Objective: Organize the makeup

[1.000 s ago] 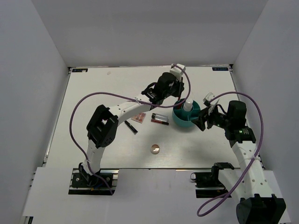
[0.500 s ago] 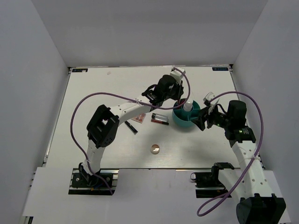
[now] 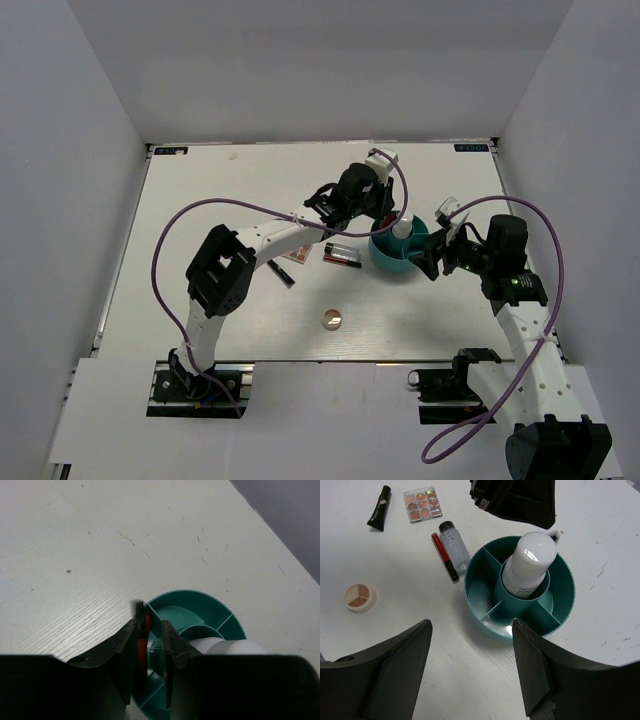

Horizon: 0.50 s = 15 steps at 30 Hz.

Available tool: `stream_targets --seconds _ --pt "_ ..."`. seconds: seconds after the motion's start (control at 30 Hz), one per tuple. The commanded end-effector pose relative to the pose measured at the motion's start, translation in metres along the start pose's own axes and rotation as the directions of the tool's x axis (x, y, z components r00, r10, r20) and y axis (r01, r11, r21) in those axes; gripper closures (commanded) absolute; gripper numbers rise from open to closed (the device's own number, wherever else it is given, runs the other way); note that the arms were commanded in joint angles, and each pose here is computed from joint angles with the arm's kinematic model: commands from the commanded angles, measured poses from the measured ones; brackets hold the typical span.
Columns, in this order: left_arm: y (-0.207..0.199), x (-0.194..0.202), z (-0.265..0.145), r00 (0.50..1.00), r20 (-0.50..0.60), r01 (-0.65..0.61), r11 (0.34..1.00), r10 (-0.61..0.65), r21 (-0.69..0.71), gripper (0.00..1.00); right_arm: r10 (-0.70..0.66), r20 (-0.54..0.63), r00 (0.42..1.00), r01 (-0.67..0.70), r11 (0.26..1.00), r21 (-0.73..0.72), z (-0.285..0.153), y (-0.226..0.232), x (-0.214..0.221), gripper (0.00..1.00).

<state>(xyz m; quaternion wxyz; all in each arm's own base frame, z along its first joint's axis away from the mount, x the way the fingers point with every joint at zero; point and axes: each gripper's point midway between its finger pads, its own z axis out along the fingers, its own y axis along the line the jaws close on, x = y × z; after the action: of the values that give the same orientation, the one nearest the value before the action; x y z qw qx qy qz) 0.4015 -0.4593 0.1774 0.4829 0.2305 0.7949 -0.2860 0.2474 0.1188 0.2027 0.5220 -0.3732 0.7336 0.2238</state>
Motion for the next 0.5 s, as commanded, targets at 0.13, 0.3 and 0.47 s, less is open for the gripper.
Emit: stream_targets --seconds 0.13,0.3,0.47 --pt "-0.006 0.008 -0.001 1.000 -0.023 0.008 1.000 -0.008 0.021 0.58 -0.022 0.030 0.999 0.021 1.000 0.019 0.000 -0.006 -0.010 0.29" --pt "-0.006 -0.006 -0.007 1.000 0.010 0.007 1.000 -0.007 0.011 0.57 -0.034 0.037 0.999 0.034 0.999 0.003 0.000 -0.003 -0.012 0.28" --pt "0.002 -0.055 -0.041 0.994 0.103 0.029 0.999 -0.024 -0.045 0.58 -0.168 0.072 0.983 0.176 0.976 -0.124 -0.003 0.017 -0.019 0.33"
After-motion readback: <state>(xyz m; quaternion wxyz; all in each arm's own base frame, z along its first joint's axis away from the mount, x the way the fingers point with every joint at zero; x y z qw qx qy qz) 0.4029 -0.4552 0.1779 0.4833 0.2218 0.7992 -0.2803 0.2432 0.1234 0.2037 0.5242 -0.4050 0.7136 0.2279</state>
